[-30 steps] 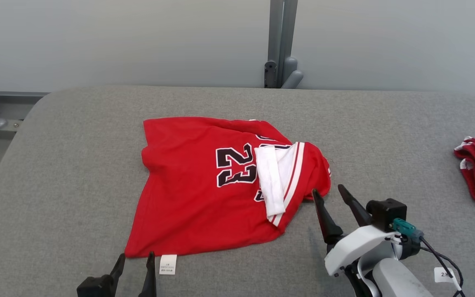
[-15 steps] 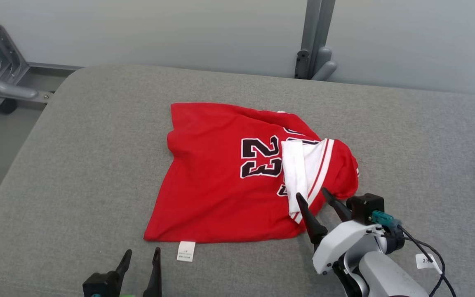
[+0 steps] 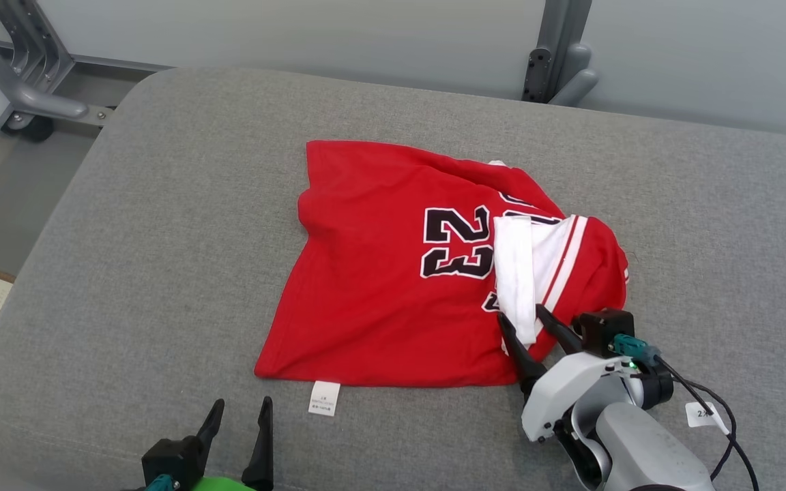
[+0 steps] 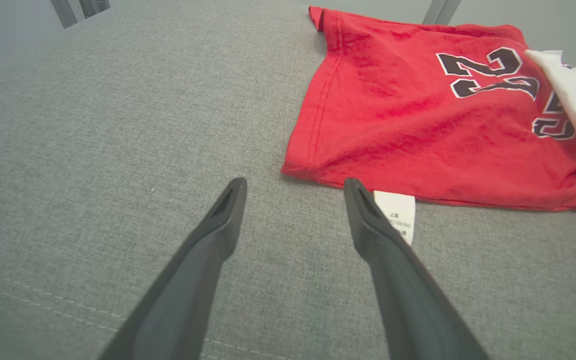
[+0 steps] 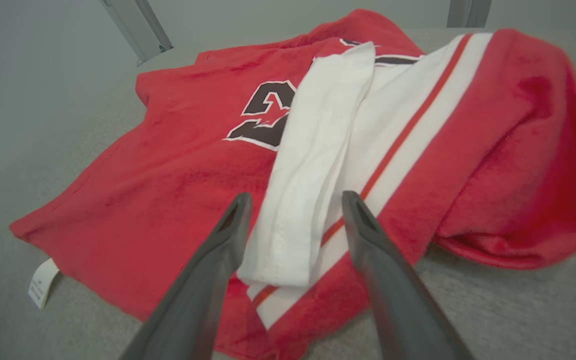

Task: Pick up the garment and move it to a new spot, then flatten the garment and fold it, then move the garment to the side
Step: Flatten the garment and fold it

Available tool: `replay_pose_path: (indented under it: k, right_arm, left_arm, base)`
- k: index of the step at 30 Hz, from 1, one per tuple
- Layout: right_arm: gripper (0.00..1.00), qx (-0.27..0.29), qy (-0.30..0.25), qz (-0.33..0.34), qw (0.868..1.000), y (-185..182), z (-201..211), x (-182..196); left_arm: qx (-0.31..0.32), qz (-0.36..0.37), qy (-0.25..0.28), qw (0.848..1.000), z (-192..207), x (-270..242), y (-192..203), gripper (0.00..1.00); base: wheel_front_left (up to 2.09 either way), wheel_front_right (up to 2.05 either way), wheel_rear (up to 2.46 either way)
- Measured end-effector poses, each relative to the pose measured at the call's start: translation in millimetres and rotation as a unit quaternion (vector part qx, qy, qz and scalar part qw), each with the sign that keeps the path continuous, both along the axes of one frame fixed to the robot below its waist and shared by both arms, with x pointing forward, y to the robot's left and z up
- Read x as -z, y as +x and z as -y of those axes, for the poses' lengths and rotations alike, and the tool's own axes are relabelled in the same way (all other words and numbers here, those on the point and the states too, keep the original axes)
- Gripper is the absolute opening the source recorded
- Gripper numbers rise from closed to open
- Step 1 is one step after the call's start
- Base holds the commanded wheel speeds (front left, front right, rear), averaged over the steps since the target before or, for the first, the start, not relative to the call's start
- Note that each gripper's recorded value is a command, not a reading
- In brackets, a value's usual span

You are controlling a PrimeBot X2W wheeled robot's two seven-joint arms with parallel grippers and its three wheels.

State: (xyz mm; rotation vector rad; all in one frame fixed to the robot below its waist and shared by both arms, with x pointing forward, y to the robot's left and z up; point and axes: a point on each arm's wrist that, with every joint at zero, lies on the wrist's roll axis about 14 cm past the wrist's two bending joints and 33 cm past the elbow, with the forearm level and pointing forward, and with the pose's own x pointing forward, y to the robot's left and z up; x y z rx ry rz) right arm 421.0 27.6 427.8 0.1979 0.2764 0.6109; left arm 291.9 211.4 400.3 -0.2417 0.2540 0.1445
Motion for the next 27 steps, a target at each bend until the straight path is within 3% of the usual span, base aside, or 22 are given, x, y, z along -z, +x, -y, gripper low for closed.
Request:
replay_pose_path:
  k: [7, 11, 13, 14, 15, 16, 22, 27]
  right_arm:
    - [0.89, -0.004, 0.004, -0.005, 1.0, 2, -4, 1]
    - [0.74, -0.004, 0.01, -0.006, 1.0, 4, -6, 1]
    - [0.45, -0.003, 0.012, -0.006, 1.0, 5, -6, 0]
    - [0.38, -0.002, 0.013, -0.006, 1.0, 6, -7, 0]
    - [0.09, -0.002, 0.014, -0.005, 1.0, 7, -7, -1]
    - [0.0, -0.001, 0.016, -0.003, 1.0, 9, -7, -3]
    - [0.0, 0.027, 0.044, 0.028, 0.998, 20, 4, -29]
    - [0.0, 0.077, 0.058, 0.045, 0.994, 7, 41, -37]
  left_arm:
    - [-0.001, -0.001, -0.001, 1.0, 0, 0, 2, 1.0]
    - [0.0, -0.004, -0.001, 1.0, 0, 2, 2, 1.0]
    - [0.0, -0.005, -0.001, 1.0, 1, 2, 2, 1.0]
    - [0.001, -0.005, -0.001, 1.0, 1, 2, 3, 1.0]
    - [0.001, -0.004, -0.001, 1.0, 1, 2, 3, 1.0]
    - [0.001, -0.004, -0.001, 1.0, 1, 2, 4, 1.0]
    - [0.004, -0.001, -0.003, 1.0, 3, 0, 6, 1.0]
    - [0.018, 0.004, -0.005, 1.0, 11, -1, 9, 1.0]
  base:
    - [0.0, 0.0, 0.0]
    - [0.0, 0.0, 0.0]
    - [0.0, 0.0, 0.0]
    - [0.0, 0.0, 0.0]
    - [0.0, 0.0, 0.0]
    - [0.0, 0.0, 0.0]
    - [0.0, 0.0, 0.0]
    - [0.0, 0.0, 0.0]
